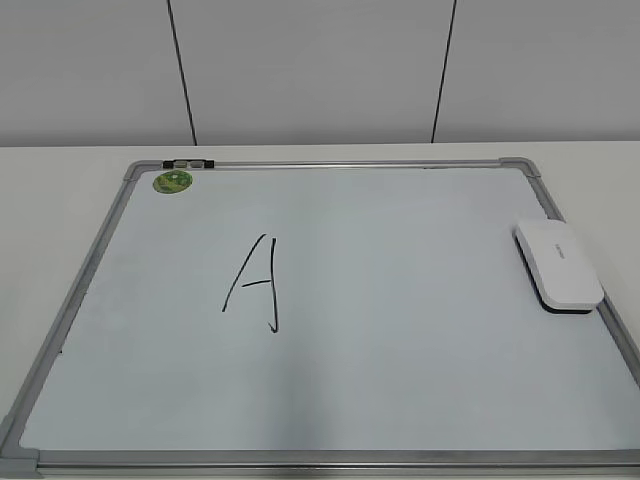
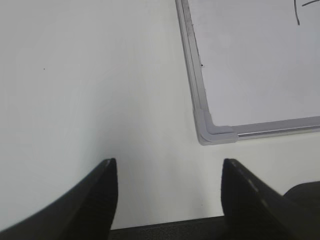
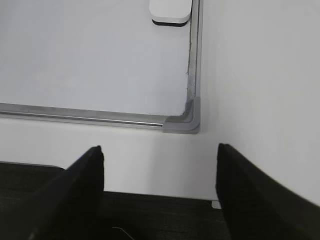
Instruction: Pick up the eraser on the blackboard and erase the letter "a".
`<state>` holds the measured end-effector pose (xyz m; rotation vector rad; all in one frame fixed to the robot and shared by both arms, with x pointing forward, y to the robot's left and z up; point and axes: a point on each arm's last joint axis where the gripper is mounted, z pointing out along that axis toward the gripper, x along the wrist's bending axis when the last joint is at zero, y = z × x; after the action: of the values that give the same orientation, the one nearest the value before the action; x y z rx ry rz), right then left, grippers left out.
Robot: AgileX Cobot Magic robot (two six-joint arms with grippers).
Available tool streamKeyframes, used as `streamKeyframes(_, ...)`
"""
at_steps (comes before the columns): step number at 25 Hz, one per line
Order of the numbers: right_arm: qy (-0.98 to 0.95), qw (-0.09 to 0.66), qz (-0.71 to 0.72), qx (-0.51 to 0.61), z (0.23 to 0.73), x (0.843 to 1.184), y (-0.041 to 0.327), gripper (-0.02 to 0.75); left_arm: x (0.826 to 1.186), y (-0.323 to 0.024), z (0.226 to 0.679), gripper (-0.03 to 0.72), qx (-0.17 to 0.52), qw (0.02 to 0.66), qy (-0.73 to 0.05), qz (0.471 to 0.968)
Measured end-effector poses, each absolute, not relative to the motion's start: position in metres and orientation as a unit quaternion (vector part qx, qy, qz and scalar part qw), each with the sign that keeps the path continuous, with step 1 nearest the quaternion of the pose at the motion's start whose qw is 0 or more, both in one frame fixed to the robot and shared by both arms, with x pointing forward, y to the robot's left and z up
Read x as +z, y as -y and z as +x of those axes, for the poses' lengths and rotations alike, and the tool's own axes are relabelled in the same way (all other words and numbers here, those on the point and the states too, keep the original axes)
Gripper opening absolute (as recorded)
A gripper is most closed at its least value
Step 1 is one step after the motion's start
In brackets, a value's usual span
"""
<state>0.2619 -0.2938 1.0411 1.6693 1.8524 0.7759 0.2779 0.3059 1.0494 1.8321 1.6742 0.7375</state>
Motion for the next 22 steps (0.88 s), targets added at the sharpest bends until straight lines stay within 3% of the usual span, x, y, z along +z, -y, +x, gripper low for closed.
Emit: streamKeyframes(22,-0.687,0.265,0.611,0.29,0.2609,1.0413,0.2936,0.519,1.0495,-0.3057,0.278,0.473,0.276,0.271,-0.616,0.686)
